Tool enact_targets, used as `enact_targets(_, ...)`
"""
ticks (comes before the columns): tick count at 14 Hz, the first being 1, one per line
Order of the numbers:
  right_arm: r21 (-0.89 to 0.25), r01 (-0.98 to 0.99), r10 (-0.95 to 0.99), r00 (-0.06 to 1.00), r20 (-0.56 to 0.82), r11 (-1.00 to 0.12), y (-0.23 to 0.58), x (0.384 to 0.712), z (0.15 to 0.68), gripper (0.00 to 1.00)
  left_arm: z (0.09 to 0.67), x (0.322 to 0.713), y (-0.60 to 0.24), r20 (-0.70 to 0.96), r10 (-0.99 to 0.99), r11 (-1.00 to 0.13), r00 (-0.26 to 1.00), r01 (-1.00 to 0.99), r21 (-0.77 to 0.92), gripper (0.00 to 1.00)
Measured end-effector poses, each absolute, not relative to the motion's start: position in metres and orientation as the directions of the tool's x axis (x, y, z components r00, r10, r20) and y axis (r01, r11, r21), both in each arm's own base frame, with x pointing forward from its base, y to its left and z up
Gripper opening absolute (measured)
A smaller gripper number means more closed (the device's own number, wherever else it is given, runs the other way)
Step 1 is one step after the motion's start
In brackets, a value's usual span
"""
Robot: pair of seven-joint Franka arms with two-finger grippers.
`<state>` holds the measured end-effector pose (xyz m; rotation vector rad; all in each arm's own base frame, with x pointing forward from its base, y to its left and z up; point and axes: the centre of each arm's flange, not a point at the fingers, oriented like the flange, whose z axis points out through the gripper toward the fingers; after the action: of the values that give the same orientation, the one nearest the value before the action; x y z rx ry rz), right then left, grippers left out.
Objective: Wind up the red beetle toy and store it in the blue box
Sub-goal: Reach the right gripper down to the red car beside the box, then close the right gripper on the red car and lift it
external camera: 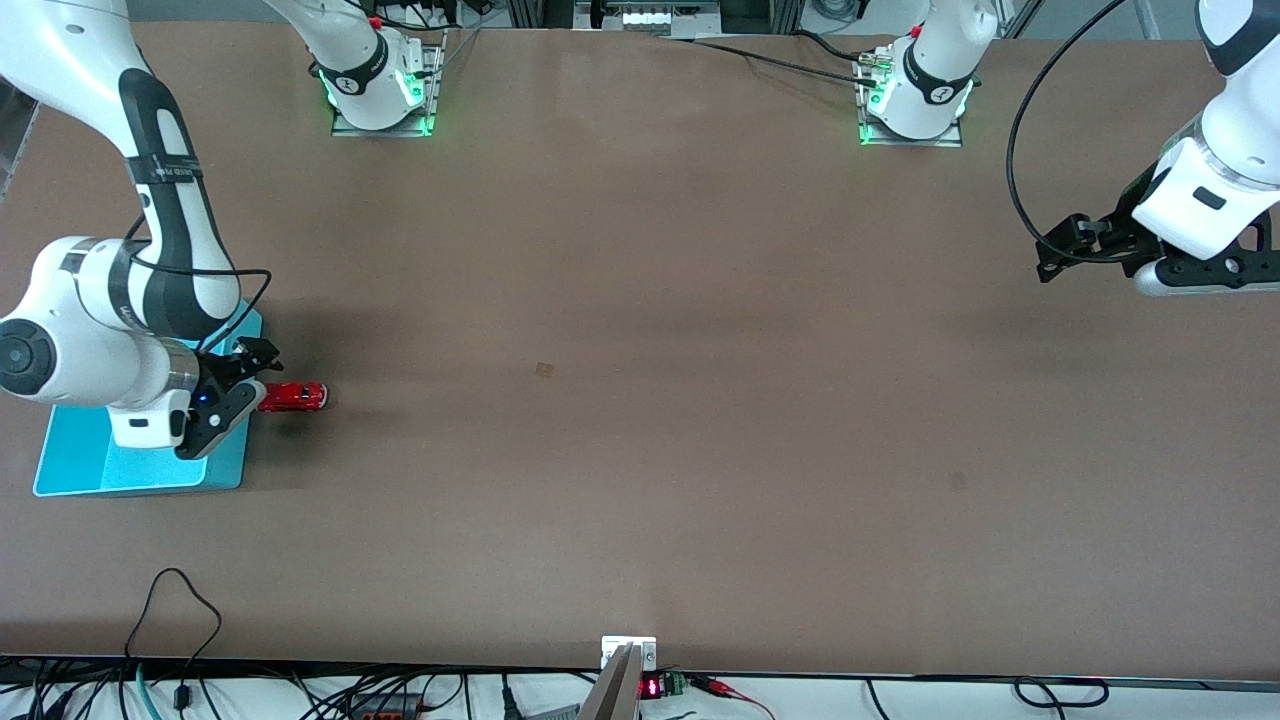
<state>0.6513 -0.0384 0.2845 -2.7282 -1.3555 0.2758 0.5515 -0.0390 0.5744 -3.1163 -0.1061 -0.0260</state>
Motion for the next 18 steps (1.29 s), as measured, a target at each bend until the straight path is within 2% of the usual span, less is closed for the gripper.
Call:
enact_targets(4, -0.197, 0.911, 0.932, 0.353, -0.084, -0.363, -0.044, 0.647, 0.239, 1.0, 0.574, 0.55, -0.051, 0.013, 0.048, -0.999, 0.999, 0.048, -0.024, 1.0)
enact_targets(9, -0.139, 0.959, 0.969, 0.242, -0.049, -0.246, -0.045, 0.64, 0.212, 1.0, 0.573, 0.549, -0.051, -0.001, 0.003, -1.0, 1.0, 0.003, -0.026, 1.0)
enact_targets(13, -0.145, 0.967, 0.978, 0.204, -0.045, -0.208, -0.044, 0.626, 0.192, 1.0, 0.574, 0.545, -0.037, -0.038, 0.009, -1.0, 0.999, 0.008, -0.029, 1.0)
enact_targets(18, -0.134, 0.977, 0.986, 0.164, -0.038, -0.168, -0.044, 0.623, 0.188, 1.0, 0.578, 0.546, -0.036, -0.031, 0.006, -1.0, 0.999, 0.005, -0.028, 1.0)
